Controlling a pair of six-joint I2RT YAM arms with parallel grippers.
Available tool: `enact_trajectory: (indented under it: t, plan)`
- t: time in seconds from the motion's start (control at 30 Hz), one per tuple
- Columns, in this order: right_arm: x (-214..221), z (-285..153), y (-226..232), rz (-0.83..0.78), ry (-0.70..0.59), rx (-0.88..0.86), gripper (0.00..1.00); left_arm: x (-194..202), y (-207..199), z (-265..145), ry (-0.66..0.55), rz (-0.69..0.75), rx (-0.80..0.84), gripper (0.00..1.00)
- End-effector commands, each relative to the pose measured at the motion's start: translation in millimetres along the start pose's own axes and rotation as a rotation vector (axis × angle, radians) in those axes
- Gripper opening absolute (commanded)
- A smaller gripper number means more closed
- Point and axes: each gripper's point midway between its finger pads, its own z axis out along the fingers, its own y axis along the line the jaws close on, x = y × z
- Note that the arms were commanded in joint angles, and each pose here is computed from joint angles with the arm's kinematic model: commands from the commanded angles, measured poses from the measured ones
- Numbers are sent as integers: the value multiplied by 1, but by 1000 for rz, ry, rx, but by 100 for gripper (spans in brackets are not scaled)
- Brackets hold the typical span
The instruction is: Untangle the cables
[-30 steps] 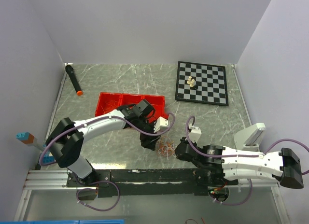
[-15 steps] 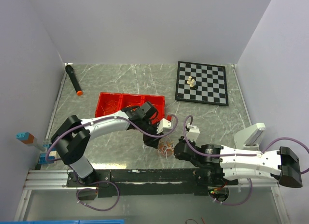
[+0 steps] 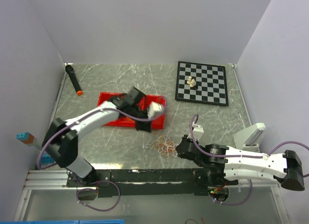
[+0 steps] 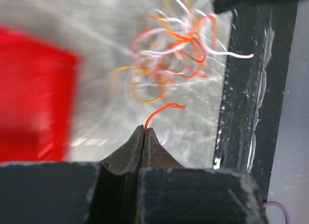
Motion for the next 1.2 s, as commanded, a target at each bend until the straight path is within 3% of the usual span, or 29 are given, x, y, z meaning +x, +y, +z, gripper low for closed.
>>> enact_trajectory:
  t: [0.0, 0.13, 0.37, 0.63, 0.87, 1.17]
  plan:
    - [-14, -5, -5, 22, -46, 22, 0, -48, 14, -91, -170, 51, -108, 1]
    - [-11, -5, -13, 30, -37, 48, 0, -64, 24, -167, -274, 20, -202, 1]
    - [-3, -2, -21, 18, -12, 97, 0, -112, 11, -285, -489, 128, -455, 1]
    - [-18, -13, -26, 12, -39, 176, 0, -154, 38, -429, -816, 28, -982, 1]
    - [-74, -54, -33, 27, -187, 200, 0, -135, 53, -539, -1007, -133, -1286, 1]
    - [-121, -108, -85, 128, -347, 365, 0, -86, 48, -634, -1130, -240, -1595, 1]
